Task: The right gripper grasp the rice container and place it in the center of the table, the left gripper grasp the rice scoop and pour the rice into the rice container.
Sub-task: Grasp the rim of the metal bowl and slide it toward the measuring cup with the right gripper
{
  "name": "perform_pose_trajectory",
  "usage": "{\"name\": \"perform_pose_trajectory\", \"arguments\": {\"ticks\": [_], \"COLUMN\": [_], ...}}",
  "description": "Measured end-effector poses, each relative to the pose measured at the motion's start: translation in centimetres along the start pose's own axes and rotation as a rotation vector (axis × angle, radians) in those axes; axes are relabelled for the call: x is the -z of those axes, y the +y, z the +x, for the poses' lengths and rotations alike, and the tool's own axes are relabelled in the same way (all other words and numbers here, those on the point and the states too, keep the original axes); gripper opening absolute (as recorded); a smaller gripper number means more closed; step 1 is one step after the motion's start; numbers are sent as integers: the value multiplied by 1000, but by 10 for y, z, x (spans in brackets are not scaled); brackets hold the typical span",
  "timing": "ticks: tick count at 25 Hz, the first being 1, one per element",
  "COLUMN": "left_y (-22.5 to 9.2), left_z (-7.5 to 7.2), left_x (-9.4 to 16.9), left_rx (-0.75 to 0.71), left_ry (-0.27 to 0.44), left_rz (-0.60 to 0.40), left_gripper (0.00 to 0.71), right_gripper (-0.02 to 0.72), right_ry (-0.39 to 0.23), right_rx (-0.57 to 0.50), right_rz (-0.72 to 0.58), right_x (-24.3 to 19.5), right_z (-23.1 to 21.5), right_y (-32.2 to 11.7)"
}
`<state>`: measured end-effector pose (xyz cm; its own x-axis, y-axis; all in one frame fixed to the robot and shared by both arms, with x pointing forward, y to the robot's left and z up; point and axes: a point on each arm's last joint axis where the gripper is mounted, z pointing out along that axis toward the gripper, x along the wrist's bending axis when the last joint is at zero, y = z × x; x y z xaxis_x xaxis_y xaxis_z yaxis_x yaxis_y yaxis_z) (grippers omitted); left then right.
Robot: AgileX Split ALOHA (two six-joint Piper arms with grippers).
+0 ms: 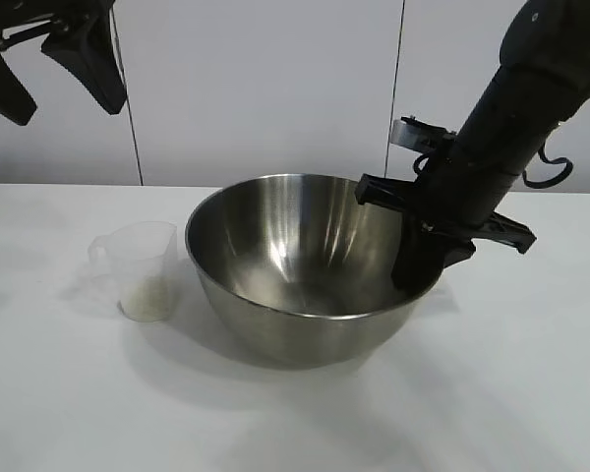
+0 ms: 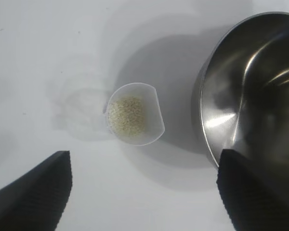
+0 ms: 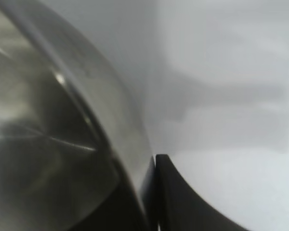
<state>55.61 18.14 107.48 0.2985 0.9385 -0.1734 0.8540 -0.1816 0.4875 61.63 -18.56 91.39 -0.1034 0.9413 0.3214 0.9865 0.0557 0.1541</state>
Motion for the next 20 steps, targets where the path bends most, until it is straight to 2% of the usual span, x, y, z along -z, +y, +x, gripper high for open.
{"name": "perform_pose_trajectory", "arguments": {"ticks": [5,7,9,13,15,17,20], "left_y": [0,0,0,0,0,0,0], "left_z": [0,0,0,0,0,0,0], "left_x": [0,0,0,0,0,0,0], "left_rx": [0,0,0,0,0,0,0], "left_ry": [0,0,0,0,0,0,0], "left_rz": [0,0,0,0,0,0,0], "left_gripper": [597,597,597,597,597,597,597], "right_gripper": [10,34,137,425,477,497,505], "right_ry": [12,19,32,37,38,27,-31], "right_rx": [-23,-29,-33,-5,15,41,84], "right_rz": [23,28,48,72,82,87,76], "right_x": [-7,-7,-6,3,11,22,45], "right_z": [-1,0,2,6,10,14,15], "right_y": [-1,-1,-2,4,9,17,27]}}
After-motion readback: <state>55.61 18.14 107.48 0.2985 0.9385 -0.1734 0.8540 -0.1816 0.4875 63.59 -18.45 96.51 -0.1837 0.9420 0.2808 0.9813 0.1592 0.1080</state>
